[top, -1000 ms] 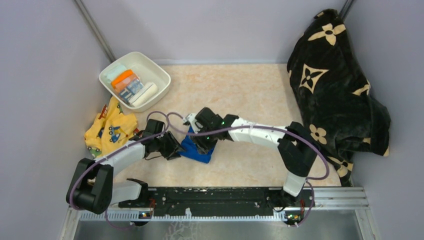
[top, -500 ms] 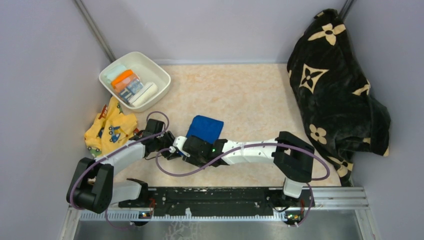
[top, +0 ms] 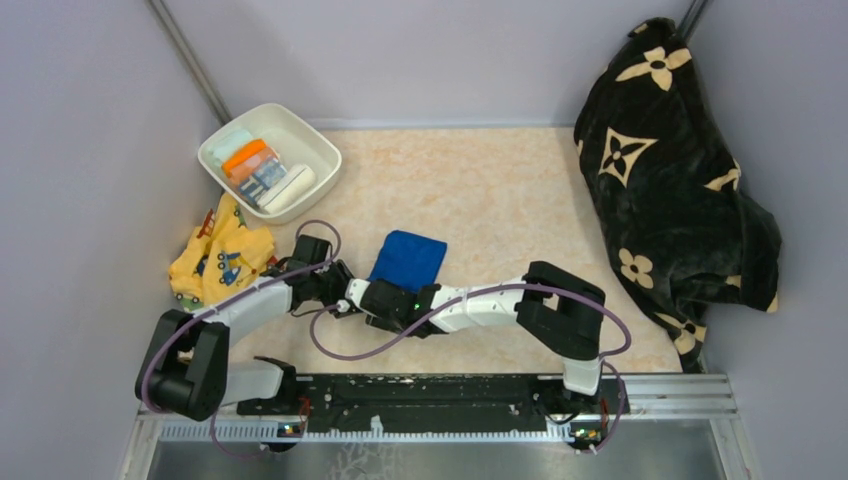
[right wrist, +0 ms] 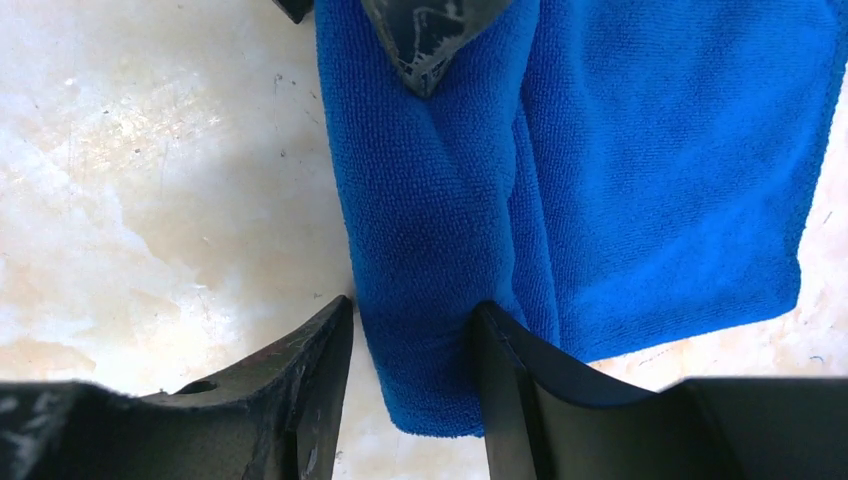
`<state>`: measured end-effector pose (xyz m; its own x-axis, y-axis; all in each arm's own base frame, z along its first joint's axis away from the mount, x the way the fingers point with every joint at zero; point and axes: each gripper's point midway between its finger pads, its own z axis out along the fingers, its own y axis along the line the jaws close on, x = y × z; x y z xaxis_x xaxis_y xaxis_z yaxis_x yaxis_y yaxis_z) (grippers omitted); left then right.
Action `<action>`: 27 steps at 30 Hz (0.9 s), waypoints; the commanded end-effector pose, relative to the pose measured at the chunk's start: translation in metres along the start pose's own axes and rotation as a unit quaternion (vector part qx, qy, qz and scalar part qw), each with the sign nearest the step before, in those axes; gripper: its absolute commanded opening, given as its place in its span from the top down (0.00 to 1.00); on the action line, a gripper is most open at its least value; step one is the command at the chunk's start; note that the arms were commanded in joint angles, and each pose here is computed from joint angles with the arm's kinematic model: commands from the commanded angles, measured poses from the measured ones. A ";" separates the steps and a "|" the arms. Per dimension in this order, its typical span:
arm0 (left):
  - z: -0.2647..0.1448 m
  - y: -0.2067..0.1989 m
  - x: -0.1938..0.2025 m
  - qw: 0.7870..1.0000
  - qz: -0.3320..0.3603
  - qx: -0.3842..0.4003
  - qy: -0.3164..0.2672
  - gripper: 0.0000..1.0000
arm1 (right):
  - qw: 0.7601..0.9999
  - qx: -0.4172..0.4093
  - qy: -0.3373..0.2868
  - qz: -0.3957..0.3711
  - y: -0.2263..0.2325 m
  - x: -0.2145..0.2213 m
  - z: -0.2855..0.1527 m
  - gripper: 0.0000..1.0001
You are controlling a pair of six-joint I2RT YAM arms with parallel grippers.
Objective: Roll the towels
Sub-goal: Roll the towel at the center of the board.
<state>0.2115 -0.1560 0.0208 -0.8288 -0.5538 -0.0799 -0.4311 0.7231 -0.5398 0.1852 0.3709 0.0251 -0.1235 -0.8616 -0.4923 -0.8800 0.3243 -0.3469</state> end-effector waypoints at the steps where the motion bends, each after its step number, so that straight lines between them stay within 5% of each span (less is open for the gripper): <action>1: 0.007 0.037 -0.007 0.996 0.028 -0.085 -0.017 0.50 | 0.997 -0.011 0.073 -0.018 0.011 0.047 0.019 0.55; 9: 0.006 0.028 -0.030 0.994 0.053 -0.093 -0.031 0.50 | 0.987 -0.117 0.098 0.039 0.030 0.052 -0.002 1.00; 14: -0.016 0.006 -0.046 0.992 0.075 -0.071 -0.066 0.39 | 0.952 -0.259 0.051 0.154 0.042 0.011 -0.025 1.00; 20: -0.049 -0.016 -0.053 0.990 0.086 -0.033 -0.107 0.27 | 0.880 -0.375 0.034 0.288 0.029 -0.016 -0.025 1.00; 27: -0.053 -0.020 -0.029 0.995 0.074 0.006 -0.070 0.26 | 0.786 -0.455 0.065 0.414 0.011 -0.003 -0.008 1.00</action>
<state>0.2384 -0.1256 0.0801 -0.8008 -0.5002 -0.3295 -0.3048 0.8139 -0.4947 0.1864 0.3770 0.0339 -0.7365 -0.5857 -0.3385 -0.6395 0.4398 0.6306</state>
